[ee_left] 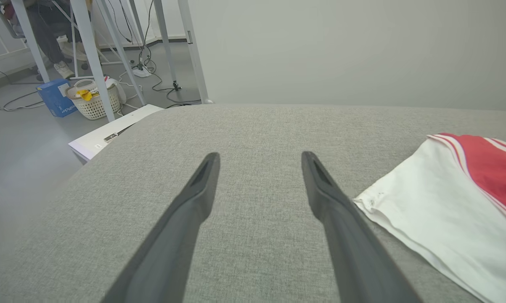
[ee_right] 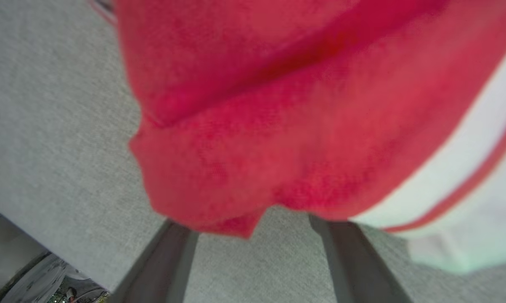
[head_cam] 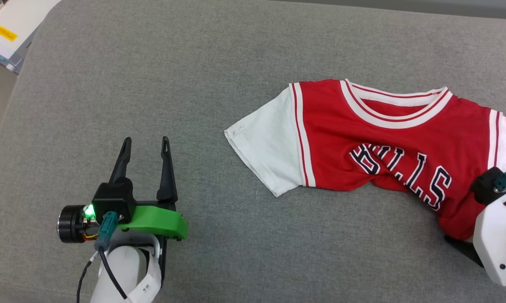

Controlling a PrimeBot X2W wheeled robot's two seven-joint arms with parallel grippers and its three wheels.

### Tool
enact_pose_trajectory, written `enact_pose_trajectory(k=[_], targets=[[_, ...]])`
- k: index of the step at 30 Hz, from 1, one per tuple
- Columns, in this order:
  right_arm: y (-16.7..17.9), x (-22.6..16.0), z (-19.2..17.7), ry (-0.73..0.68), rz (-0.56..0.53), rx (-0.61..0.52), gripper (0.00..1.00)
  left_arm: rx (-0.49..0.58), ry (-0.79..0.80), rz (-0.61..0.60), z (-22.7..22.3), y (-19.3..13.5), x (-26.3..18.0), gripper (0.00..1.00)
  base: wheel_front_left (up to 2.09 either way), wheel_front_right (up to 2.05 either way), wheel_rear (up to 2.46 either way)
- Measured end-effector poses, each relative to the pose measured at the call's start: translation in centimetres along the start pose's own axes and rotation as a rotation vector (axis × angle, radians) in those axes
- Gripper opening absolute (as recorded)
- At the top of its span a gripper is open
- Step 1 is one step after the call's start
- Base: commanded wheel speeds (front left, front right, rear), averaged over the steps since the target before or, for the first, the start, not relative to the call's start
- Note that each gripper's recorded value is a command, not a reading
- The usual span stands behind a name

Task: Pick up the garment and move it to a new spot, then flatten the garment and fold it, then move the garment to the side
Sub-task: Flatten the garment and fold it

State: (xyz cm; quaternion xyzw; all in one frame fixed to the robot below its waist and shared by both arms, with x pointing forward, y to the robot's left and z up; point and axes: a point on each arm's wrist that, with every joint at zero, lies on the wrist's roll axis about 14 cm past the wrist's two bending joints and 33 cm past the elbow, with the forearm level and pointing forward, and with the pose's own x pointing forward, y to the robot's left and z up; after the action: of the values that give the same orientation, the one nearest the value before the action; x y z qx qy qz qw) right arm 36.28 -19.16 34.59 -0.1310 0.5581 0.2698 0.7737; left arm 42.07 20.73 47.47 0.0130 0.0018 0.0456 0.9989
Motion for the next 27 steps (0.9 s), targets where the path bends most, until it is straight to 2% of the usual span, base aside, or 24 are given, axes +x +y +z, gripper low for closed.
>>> enact_pose_trajectory(k=[1,2,3,13,19,27], targets=[[0.1,0.1,0.1,-0.013,0.005,-0.003,1.00,0.000,0.000,0.005,0.0,0.1,0.0,1.00,0.00,0.00,0.00],[0.1,0.1,0.2,-0.028,0.006,-0.003,0.34,0.000,-0.001,0.005,0.0,0.1,0.0,1.00,0.00,0.00,0.00],[0.1,0.0,0.4,-0.044,0.006,-0.001,0.00,-0.001,-0.001,0.003,0.0,0.1,0.0,1.00,0.00,0.00,0.00],[0.8,-4.0,4.0,-0.281,-0.014,-0.018,0.00,-0.017,-0.026,-0.020,1.1,-0.8,-0.8,1.00,0.00,0.00,0.00],[-0.1,-10.4,7.9,-0.496,-0.078,-0.036,0.00,-0.025,-0.043,-0.030,1.9,-1.1,-1.9,1.00,0.00,0.00,0.00],[1.6,-16.2,10.1,-0.647,-0.079,-0.072,0.00,-0.032,-0.071,-0.044,3.0,-1.4,-2.7,1.00,0.00,0.00,0.00]])
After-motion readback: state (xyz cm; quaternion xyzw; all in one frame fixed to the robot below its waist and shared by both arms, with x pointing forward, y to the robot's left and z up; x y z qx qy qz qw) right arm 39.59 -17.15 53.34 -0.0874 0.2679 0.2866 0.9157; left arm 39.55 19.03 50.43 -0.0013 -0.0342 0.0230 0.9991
